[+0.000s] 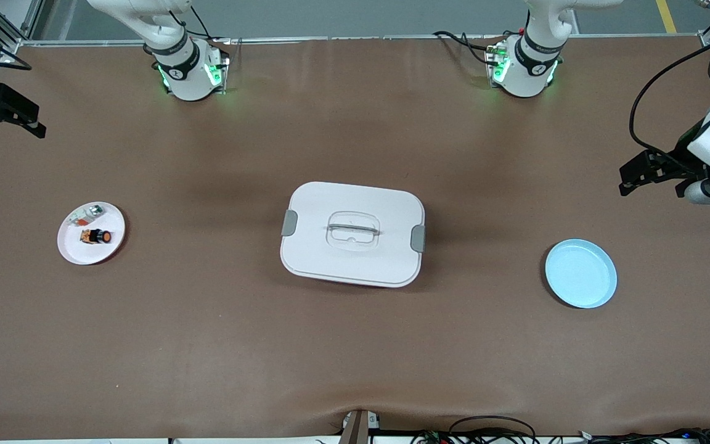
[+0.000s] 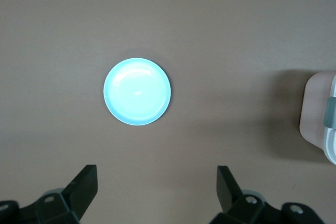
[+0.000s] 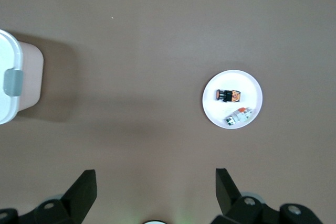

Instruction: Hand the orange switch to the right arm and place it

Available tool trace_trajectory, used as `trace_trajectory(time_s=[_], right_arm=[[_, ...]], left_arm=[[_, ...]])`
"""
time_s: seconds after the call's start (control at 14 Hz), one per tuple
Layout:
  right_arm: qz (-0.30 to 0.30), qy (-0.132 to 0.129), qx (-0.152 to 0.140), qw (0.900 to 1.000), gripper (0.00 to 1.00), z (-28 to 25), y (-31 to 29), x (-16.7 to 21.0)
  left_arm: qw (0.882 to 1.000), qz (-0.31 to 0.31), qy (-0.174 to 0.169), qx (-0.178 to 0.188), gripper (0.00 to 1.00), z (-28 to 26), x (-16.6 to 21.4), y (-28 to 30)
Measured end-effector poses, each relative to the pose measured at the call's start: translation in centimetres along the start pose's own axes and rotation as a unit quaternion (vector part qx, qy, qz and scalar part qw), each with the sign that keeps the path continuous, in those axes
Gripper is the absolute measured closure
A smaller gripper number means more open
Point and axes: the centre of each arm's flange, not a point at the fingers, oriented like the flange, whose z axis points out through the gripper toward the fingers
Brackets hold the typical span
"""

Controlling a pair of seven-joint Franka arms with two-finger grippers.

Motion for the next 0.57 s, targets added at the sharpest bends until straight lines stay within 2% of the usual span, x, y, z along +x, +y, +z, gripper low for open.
trace_trajectory(time_s=[0.29, 0.57], right_arm=[[0.045, 0.008, 0.005, 0.999, 0.0, -0.47, -0.11, -0.34], [0.053, 0.015, 0.005, 0.999, 0.0, -0.62, -0.42, -0.27]], left_arm=[[1.0, 0.0, -0.001, 0.0, 0.0, 0.0, -0.01, -0.02], [1.0, 0.0, -0.001, 0.0, 0.0, 0.01, -0.02, -0.02]])
